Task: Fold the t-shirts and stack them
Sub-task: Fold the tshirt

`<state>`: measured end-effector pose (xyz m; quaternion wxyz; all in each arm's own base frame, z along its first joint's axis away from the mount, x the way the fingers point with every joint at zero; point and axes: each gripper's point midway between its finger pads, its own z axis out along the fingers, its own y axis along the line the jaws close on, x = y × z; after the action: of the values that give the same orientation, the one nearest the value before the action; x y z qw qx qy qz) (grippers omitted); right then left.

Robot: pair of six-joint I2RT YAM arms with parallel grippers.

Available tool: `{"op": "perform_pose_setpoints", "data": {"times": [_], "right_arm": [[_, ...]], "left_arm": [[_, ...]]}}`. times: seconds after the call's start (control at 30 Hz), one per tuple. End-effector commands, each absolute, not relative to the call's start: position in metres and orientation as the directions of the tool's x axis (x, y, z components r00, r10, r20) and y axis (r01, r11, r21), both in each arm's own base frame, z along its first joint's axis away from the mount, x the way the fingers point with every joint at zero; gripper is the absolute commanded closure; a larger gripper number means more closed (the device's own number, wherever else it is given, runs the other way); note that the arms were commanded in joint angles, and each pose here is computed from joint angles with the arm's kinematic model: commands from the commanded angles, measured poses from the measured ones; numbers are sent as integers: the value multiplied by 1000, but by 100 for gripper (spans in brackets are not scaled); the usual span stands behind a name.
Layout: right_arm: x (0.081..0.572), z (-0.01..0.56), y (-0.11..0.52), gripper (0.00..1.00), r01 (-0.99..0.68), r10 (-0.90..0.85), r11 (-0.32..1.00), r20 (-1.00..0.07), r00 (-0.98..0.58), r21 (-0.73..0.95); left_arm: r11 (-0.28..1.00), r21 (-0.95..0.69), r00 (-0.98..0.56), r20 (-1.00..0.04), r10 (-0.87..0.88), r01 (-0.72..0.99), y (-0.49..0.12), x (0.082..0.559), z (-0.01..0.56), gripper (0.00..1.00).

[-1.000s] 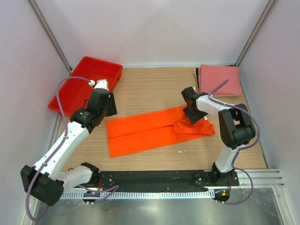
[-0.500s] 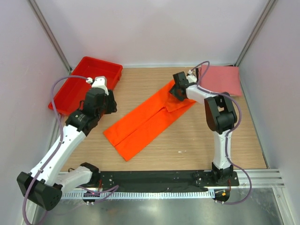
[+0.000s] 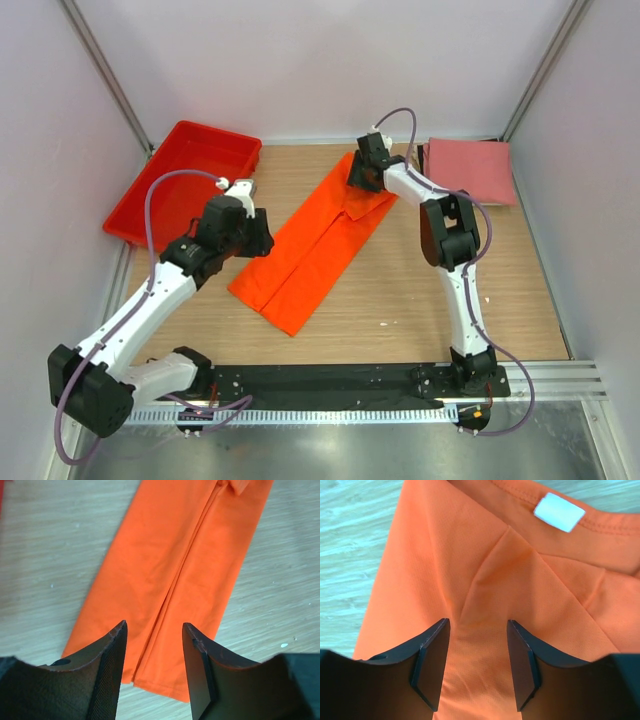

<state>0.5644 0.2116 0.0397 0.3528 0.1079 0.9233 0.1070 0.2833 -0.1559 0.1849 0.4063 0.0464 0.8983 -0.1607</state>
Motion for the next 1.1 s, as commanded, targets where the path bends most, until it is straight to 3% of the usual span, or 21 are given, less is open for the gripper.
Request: {"op": "perform_pose_setpoints", "data": {"times": [0.0,0.13,0.27,0.47,0.63,0.77,1.07], "right_arm": [[552,82,204,45,142,275,958,-648,-710,251],[524,138,203,44,194,374,924,-676,-635,329],[469,139,219,46,297,458,887,-585,-669,354],[356,113,276,51,382,516,851,-437,-736,361],[265,75,317,52,346,466,872,-371,-803,346],[221,54,320,52,342,422,902,-371,-827,263],[170,37,359,52,337,429,888,-297,-853,314]], "left_arm": [[943,-215,-570,-821,-34,254,-158,308,224,49],[933,-301,-596,-792,-128,199,-145,327,226,49],[890,-429,-572,-774,-273,156,-125,344,234,48],[861,-498,-585,-730,-353,102,-90,364,231,48],[839,-542,-561,-713,-421,58,-70,361,233,47],[833,-554,-550,-694,-464,-4,-64,355,210,44],[783,-619,-707,-581,-403,63,-91,351,187,45]]}}
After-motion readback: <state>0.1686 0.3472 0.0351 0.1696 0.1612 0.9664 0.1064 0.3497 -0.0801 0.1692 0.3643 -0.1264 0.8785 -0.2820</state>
